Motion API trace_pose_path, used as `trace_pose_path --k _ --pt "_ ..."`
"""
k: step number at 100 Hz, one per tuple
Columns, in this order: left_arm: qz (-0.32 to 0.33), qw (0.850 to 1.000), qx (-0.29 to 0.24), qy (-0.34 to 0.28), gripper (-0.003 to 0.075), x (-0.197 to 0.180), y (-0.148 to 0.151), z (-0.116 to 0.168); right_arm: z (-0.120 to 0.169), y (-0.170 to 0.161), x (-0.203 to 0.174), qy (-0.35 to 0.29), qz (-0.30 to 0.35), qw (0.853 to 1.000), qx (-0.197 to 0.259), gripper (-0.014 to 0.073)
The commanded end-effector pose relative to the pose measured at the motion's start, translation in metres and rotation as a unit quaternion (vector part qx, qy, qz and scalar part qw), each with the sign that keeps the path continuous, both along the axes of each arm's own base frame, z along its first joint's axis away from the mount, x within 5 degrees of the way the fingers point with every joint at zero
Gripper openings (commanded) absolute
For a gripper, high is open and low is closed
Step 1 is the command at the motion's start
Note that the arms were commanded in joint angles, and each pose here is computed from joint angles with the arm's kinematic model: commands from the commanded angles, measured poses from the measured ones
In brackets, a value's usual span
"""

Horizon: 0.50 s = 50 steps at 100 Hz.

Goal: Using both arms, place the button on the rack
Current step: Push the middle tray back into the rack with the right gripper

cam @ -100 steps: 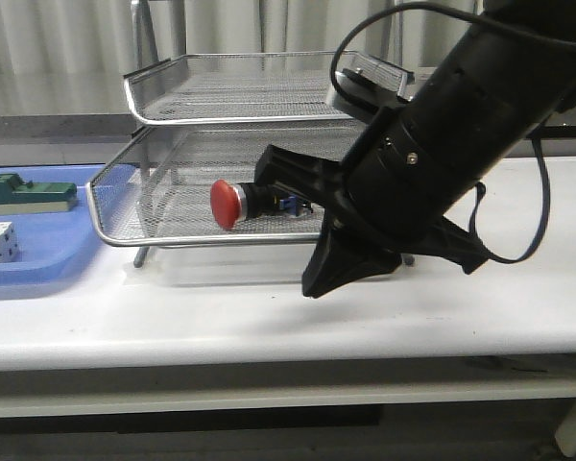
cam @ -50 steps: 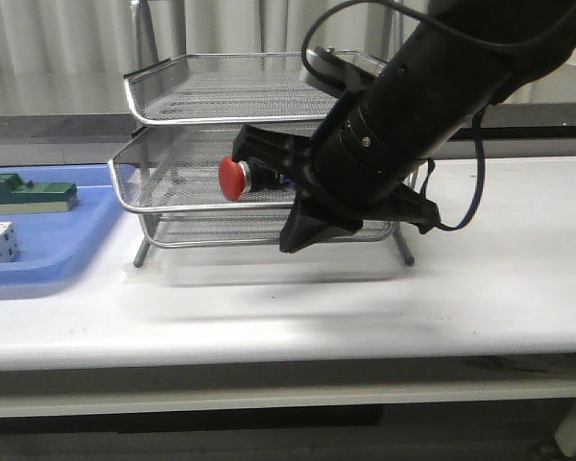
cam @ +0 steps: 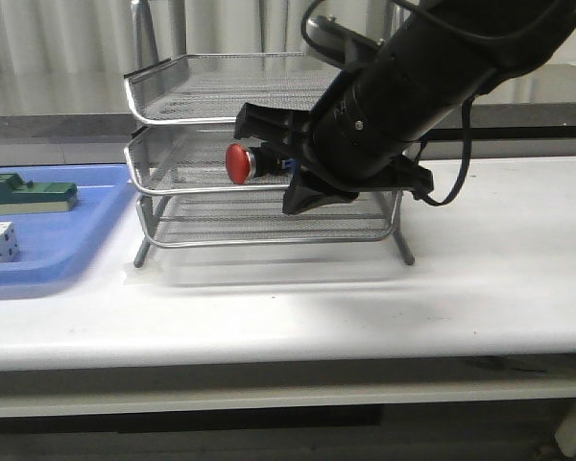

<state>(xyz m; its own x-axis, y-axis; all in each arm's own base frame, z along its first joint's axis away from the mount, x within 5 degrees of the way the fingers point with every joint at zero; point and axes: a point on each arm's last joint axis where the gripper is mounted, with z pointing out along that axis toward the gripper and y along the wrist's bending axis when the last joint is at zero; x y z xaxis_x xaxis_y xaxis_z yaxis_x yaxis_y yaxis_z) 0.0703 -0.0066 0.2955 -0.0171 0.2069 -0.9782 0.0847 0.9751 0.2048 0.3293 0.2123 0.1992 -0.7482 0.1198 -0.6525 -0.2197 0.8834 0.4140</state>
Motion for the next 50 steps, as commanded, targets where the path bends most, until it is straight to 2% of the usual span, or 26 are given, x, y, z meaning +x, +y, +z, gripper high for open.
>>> trace_pose_path --k 1,15,50 --pt "0.009 0.999 -0.014 -0.047 -0.0021 0.000 0.002 0.015 0.033 -0.003 0.009 -0.082 -0.024 0.996 0.016 -0.0069" --pt "0.009 0.999 -0.014 -0.047 -0.0021 0.000 0.002 0.015 0.034 -0.004 0.010 -0.089 -0.026 0.996 0.014 -0.0069" --pt "0.009 0.999 -0.014 -0.047 -0.0021 0.000 0.002 0.015 0.037 -0.001 -0.001 -0.045 0.014 0.999 0.016 -0.0069"
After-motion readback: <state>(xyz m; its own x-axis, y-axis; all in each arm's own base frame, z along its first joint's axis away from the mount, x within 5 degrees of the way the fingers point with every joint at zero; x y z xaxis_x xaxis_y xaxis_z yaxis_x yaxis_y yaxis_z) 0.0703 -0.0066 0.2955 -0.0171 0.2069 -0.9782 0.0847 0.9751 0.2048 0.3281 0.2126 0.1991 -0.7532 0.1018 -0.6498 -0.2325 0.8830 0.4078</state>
